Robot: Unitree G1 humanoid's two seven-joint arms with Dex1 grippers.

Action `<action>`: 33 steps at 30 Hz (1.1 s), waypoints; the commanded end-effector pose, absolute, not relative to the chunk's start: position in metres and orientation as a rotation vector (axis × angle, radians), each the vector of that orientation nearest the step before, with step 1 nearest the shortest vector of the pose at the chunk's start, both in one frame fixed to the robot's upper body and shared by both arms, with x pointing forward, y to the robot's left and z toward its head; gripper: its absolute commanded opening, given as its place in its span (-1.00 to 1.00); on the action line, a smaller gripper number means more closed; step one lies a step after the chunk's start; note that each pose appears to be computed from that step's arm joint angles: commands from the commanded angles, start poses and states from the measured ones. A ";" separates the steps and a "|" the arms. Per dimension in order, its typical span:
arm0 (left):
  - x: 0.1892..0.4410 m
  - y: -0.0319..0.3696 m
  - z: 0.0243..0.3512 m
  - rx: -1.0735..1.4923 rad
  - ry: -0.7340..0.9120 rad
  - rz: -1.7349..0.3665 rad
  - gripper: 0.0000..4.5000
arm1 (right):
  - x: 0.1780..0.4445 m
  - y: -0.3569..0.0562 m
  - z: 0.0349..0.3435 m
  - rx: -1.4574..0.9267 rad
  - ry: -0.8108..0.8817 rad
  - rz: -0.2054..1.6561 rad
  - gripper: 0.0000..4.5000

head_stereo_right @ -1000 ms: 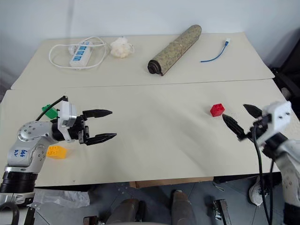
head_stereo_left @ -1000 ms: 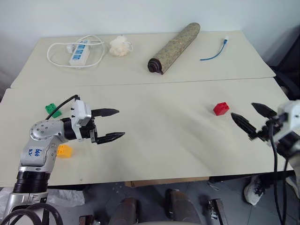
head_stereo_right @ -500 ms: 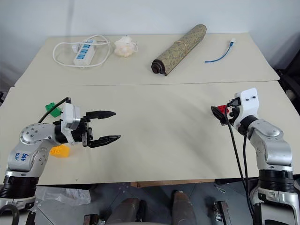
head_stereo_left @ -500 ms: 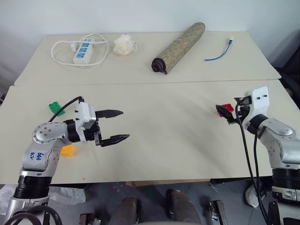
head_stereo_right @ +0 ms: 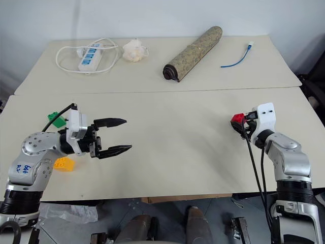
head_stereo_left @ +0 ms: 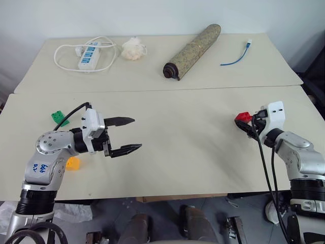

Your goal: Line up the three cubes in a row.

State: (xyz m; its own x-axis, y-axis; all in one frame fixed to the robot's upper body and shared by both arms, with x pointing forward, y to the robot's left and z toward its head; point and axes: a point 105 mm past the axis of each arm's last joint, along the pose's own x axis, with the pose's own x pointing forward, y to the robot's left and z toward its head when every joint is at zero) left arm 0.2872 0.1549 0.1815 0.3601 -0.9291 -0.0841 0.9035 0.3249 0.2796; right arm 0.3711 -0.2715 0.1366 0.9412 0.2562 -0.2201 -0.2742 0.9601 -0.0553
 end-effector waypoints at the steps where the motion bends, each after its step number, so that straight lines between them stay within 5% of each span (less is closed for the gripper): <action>1: 0.282 0.157 0.193 0.320 -0.140 -1.201 1.00 | 0.371 -0.261 0.167 -0.103 0.138 0.406 -0.33; 7: 0.278 0.163 0.191 0.321 -0.133 -1.162 1.00 | 0.330 -0.186 0.194 -0.254 0.137 1.073 -0.34; 11: 0.270 0.165 0.187 0.328 -0.122 -1.133 1.00 | 0.321 -0.145 0.191 -0.394 0.177 1.347 -0.34; 21: 0.252 0.169 0.193 0.336 -0.128 -1.034 1.00 | 0.336 -0.089 0.156 -0.591 0.161 1.506 -0.34; 33: 0.248 0.178 0.192 0.340 -0.117 -0.977 1.00 | 0.321 -0.117 0.148 -0.547 0.228 1.499 -0.34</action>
